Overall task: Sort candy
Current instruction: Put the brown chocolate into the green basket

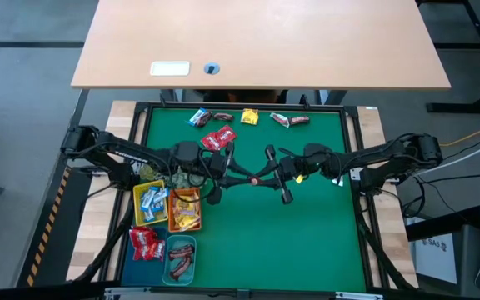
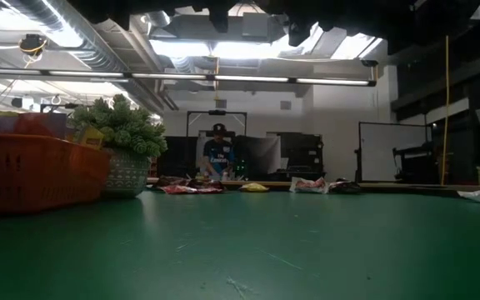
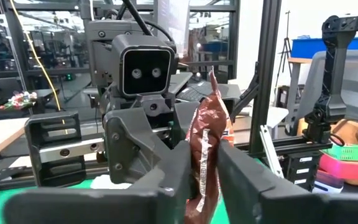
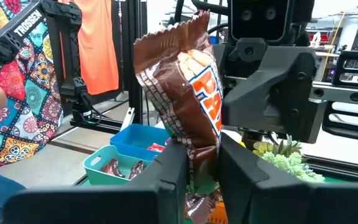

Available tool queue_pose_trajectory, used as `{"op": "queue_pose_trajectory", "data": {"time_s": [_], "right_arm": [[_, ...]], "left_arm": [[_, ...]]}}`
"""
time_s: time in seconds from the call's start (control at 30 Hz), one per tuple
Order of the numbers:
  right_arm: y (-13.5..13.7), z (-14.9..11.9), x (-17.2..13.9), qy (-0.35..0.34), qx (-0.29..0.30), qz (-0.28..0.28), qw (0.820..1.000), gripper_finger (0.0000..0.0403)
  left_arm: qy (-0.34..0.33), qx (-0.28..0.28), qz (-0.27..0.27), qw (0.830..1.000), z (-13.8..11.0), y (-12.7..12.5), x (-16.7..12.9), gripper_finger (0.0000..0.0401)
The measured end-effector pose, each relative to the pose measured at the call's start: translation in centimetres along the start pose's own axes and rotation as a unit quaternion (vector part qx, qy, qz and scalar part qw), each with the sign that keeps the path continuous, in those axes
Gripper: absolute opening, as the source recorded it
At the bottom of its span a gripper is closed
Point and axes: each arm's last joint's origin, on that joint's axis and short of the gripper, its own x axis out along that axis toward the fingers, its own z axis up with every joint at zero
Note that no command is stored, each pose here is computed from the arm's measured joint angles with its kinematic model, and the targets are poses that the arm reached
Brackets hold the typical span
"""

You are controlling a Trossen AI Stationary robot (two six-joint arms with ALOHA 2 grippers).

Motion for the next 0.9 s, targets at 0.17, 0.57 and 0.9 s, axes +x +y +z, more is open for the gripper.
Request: {"op": "queue_pose_trajectory", "data": {"time_s": [0.17, 0.57, 0.9], "right_arm": [[0.0, 0.0, 0.0, 0.0, -0.001, 0.002, 1.0, 0.0072], [-0.1, 0.0, 0.0, 0.001, 0.004, -0.024, 1.0, 0.0153], [0.0, 0.8, -1.0, 0.039, 0.008, -0.052, 0.998, 0.0222]], "left_arm": [[0.0, 0.0, -0.001, 1.0, 0.0, 0.0, 0.0, 0.0023], [0.0, 0.0, 0.006, 1.0, 0.0, 0.0, 0.0, 0.0015], [0.031, -0.004, 0.015, 0.999, 1.3, 0.5, -1.5, 0.0014]]}}
